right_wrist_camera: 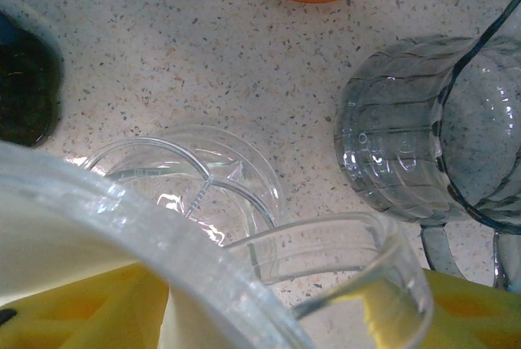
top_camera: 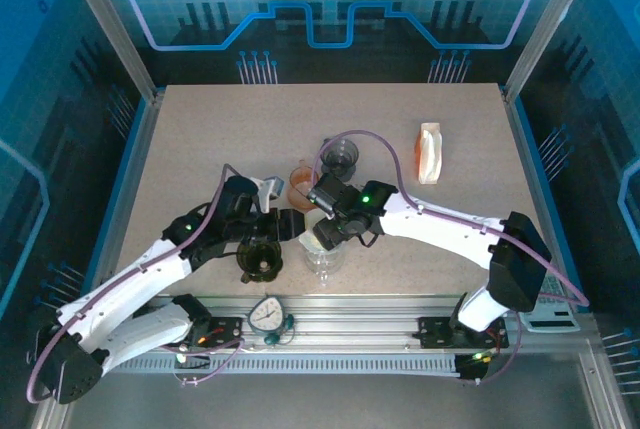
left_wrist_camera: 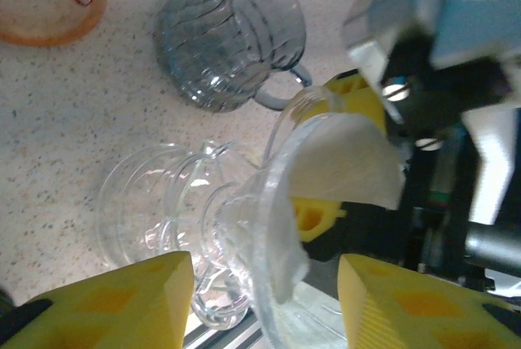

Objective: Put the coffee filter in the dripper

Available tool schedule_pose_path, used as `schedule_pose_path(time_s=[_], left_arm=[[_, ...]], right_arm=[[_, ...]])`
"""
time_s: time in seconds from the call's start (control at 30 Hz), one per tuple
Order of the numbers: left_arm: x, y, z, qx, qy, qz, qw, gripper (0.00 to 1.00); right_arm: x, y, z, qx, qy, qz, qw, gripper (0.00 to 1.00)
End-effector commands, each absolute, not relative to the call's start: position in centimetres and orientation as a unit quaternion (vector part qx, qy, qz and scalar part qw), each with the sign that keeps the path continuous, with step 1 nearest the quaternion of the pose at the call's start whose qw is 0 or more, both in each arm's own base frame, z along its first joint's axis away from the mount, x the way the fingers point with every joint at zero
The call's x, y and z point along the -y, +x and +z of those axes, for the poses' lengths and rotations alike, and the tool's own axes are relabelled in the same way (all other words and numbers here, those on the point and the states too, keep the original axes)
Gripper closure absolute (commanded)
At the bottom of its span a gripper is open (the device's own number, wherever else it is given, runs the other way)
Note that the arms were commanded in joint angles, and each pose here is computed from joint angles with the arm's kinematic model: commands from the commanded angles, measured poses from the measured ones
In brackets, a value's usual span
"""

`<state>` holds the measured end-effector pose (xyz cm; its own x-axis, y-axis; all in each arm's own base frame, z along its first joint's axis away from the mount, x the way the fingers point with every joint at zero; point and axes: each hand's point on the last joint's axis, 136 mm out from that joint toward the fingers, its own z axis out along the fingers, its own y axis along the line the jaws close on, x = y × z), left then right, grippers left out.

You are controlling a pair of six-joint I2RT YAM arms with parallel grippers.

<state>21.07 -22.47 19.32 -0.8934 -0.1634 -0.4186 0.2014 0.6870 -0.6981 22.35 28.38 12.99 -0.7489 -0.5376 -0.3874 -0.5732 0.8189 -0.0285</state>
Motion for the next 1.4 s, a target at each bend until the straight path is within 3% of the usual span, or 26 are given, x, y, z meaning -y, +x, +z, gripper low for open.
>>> schedule_pose_path(time_s=[0.0, 0.2, 0.63, 0.9, 1.17, 1.37], left_arm=[[22.9, 21.2, 19.7, -0.880, 0.010, -0.412, 0.237, 0.48], [23.3, 20.9, 18.7, -0.885, 0.014, -0.413, 0.214, 0.56], [21.9, 21.1, 17.1, -0.906, -0.004, -0.366, 0.211, 0.63], [21.9, 21.2, 19.2, -0.892, 0.005, -0.381, 0.242, 0.49], [23.5, 20.5, 19.2, -0.886, 0.042, -0.407, 0.218, 0.46], [22.5, 21.2, 17.5, -0.903, 0.013, -0.372, 0.216, 0.65]], right_arm=[[-28.1, 22.5, 12.6, -0.937, -0.292, 0.027, 0.191, 0.33], [-28.0, 22.8, 12.8, -0.938, -0.287, 0.024, 0.195, 0.34], [-28.1, 22.7, 12.7, -0.939, -0.283, 0.026, 0.194, 0.33], [-28.0, 22.7, 12.7, -0.939, -0.282, 0.027, 0.195, 0.33], [-28.2, 22.6, 12.6, -0.939, -0.282, 0.031, 0.193, 0.33], [-28.1, 22.6, 12.4, -0.940, -0.281, 0.030, 0.191, 0.33]])
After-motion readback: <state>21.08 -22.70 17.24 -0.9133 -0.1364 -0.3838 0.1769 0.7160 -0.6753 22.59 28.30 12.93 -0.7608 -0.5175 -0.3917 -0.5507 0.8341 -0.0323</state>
